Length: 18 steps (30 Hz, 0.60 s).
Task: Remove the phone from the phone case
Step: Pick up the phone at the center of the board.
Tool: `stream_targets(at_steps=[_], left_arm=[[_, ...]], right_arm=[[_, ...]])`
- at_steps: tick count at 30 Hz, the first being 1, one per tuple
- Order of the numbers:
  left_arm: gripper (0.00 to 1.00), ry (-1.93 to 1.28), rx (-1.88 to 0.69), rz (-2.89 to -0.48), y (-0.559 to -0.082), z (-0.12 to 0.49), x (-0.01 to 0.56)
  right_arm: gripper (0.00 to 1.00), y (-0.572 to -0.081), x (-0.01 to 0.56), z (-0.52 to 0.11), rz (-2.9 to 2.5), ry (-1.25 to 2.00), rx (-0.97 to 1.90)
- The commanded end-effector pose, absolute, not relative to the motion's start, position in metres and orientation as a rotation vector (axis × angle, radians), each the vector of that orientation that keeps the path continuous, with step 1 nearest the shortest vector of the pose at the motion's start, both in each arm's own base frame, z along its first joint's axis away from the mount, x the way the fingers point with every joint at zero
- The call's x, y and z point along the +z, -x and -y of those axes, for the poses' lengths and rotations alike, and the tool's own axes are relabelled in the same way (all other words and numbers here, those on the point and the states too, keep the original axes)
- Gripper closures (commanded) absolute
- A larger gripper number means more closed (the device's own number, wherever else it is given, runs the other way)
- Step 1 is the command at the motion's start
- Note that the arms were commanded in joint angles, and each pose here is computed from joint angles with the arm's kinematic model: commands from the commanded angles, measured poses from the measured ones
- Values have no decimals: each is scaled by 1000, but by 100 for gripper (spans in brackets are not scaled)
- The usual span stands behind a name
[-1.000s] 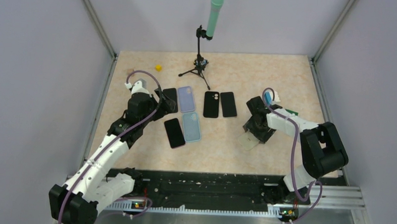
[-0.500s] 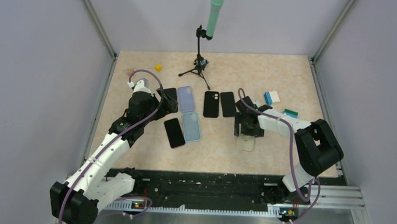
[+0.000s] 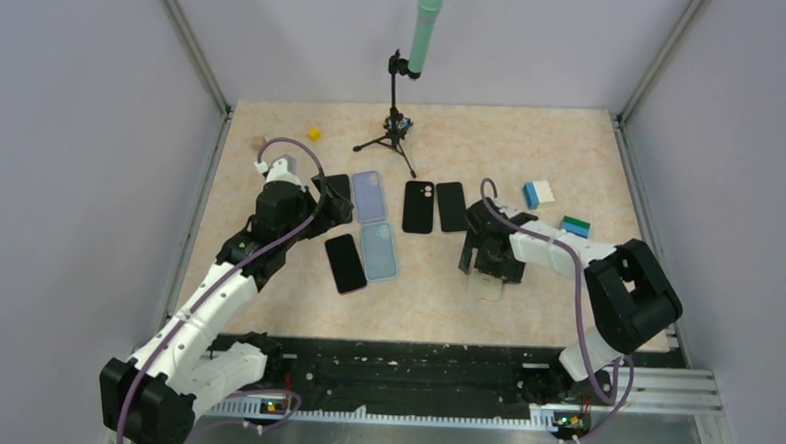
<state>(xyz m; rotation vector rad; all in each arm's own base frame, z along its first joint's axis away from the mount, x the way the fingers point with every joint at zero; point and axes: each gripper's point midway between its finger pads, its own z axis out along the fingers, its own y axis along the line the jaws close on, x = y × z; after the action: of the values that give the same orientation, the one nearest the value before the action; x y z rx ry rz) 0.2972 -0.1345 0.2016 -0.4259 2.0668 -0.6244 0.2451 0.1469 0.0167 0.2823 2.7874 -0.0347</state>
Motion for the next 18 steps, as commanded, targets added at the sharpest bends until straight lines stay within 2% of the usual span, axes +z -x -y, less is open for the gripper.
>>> stream_targets(at_steps=[1, 8, 14, 18], left_arm=[[16, 402, -648, -2020, -303, 137, 213], [16, 399, -654, -2026, -305, 139, 212], [16, 398, -656, -2028, -304, 139, 210], [16, 397, -654, -2026, -304, 139, 212]], right_arm=[[9, -218, 3, -134, -2798, -485, -147], [12, -213, 6, -132, -2780, -515, -151], [13, -213, -3, -135, -2818, -398, -133], [16, -215, -7, -140, -2842, -316, -116]])
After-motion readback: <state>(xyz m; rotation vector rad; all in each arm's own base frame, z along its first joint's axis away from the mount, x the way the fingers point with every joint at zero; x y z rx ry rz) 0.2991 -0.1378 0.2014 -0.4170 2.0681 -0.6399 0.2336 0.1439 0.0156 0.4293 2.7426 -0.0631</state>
